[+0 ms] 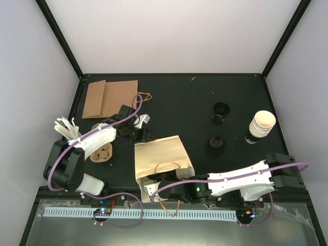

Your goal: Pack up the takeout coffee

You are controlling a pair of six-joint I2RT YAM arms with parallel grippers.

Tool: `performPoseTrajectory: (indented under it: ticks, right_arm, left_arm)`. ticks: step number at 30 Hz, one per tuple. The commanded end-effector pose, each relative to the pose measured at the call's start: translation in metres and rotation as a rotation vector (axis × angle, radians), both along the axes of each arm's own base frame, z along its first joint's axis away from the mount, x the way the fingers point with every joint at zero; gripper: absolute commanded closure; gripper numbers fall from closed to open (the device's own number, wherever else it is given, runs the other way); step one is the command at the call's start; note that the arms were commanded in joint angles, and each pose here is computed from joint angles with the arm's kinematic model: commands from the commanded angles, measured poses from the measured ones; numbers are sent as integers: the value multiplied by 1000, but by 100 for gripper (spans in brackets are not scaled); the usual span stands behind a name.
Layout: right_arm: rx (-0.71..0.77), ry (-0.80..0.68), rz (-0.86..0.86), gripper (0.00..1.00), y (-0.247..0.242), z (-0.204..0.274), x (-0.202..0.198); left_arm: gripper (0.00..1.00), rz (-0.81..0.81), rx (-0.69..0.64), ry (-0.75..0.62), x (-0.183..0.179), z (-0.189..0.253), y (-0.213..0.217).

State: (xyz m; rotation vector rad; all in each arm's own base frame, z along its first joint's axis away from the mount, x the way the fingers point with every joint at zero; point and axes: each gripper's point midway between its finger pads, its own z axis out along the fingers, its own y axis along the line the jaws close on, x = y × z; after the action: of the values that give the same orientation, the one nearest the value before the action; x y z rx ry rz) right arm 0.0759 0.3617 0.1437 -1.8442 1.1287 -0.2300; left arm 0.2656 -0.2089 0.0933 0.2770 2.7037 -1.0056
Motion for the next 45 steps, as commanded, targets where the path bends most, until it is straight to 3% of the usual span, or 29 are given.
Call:
performPoseTrajectory:
  ticks: [1, 45]
  right_arm:
    - [56, -47, -15, 47, 13, 13, 5]
    - [14, -144, -40, 47, 34, 1, 34]
  left_arm:
    - [60, -27, -46, 6, -4, 3, -6]
    - [62, -61, -69, 72, -24, -5, -6]
